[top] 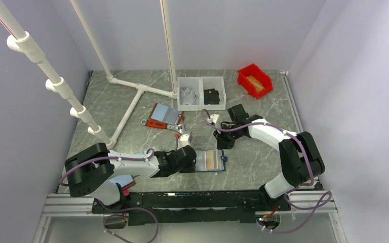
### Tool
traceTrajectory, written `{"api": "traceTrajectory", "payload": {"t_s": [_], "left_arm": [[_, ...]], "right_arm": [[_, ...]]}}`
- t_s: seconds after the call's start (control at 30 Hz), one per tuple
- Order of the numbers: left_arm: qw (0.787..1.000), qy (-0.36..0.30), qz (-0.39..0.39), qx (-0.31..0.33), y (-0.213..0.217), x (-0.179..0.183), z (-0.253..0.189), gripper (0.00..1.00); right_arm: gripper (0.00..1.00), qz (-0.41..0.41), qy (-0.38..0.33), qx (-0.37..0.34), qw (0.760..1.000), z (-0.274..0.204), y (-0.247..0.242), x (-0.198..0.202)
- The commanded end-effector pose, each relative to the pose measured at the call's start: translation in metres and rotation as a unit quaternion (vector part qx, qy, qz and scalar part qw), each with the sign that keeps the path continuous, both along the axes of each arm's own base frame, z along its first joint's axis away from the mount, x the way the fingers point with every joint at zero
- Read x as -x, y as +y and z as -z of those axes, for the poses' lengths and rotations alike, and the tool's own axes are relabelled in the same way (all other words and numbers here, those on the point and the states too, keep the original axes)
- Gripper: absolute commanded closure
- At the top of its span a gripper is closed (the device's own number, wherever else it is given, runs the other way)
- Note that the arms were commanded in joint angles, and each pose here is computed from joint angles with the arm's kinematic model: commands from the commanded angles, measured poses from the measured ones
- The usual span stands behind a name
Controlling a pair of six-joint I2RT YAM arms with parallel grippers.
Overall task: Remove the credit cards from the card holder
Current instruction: Remove the credit card from the card holder.
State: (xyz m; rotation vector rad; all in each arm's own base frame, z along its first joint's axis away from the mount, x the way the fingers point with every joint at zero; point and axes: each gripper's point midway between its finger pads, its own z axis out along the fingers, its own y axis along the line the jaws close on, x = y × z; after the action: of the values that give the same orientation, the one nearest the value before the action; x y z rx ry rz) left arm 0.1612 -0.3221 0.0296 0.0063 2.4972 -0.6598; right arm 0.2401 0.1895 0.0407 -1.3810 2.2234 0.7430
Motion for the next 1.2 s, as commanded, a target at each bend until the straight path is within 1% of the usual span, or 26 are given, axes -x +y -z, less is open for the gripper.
{"api": "traceTrajectory", "payload": {"t_s": [0.0, 0.33, 0.53, 0.8, 0.93, 1.07, 1.17], "left_arm": [[1.0, 0.0, -0.001, 0.019, -0.007, -0.001, -0.004, 1.0], [1.0, 0.0, 0.005, 0.027, -0.009, 0.0, -0.008, 1.0], [0.999, -0.003, 0.019, 0.045, -0.014, 0.003, -0.014, 0.99], [0.998, -0.008, 0.03, 0.063, -0.018, 0.004, -0.018, 0.97], [0.995, -0.016, 0.043, 0.092, -0.025, 0.006, -0.022, 0.94], [0.991, -0.015, 0.049, 0.124, -0.027, 0.006, -0.027, 0.88], [0.988, -0.014, 0.045, 0.147, -0.025, 0.006, -0.03, 0.87]], "right_arm": [[0.92, -0.03, -0.008, -0.032, 0.999, -0.019, 0.013, 0.001], [0.93, -0.045, 0.013, -0.058, 0.997, -0.025, 0.022, 0.011], [0.93, -0.044, 0.028, -0.073, 0.996, -0.027, 0.026, 0.013], [0.93, -0.052, 0.065, -0.108, 0.991, -0.031, 0.038, 0.024], [0.93, -0.063, 0.089, -0.125, 0.986, -0.031, 0.048, 0.034], [0.92, -0.078, 0.093, -0.112, 0.986, -0.027, 0.055, 0.04], [0.91, -0.091, 0.093, -0.106, 0.986, -0.025, 0.059, 0.045]]}}
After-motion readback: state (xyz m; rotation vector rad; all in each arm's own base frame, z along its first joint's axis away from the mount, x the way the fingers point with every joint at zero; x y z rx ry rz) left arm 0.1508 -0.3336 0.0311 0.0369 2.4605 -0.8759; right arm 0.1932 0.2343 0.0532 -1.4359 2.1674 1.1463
